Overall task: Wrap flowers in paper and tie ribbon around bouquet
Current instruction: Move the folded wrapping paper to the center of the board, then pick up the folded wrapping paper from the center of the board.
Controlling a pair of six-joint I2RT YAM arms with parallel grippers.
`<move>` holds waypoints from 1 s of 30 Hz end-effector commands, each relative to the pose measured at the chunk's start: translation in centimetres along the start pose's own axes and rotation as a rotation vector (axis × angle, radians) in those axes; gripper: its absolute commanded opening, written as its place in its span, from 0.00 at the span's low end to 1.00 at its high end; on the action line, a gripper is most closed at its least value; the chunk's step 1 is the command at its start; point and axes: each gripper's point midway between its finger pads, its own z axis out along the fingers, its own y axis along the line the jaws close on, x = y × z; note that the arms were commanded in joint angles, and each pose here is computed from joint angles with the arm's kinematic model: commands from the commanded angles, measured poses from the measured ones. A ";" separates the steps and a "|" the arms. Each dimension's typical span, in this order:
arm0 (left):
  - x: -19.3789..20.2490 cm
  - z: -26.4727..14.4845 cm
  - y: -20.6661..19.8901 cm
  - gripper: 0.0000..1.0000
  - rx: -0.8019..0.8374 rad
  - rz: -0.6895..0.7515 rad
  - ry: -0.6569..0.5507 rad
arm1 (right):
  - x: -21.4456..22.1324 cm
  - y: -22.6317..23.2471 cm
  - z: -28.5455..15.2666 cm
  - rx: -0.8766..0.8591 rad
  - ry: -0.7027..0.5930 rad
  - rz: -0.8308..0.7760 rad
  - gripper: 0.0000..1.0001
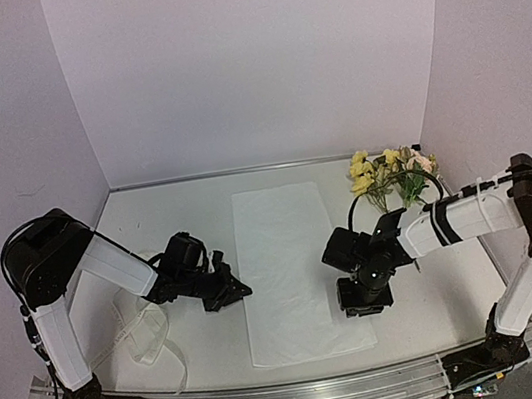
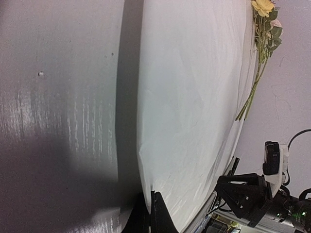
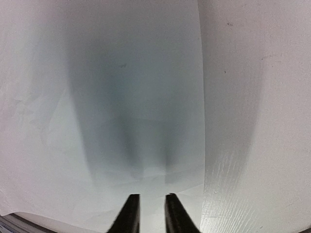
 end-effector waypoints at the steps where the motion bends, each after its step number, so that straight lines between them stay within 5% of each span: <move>1: 0.4 0.5 1.5 0.00 -0.048 -0.007 0.013 | 0.0 -2.2 -0.9 0.073 -0.038 -0.048 0.57; 4: 0.5 0.5 1.8 0.00 -0.055 -0.005 0.016 | 0.2 -2.6 -0.4 0.080 -0.036 -0.056 0.66; 12: 0.7 0.7 2.1 0.00 -0.056 -0.011 0.015 | 0.6 -0.2 2.4 -0.039 0.002 0.008 0.64; 30: 1.2 1.2 2.7 0.00 -0.066 -0.022 0.018 | -0.4 0.2 0.6 -0.039 -0.040 0.019 0.16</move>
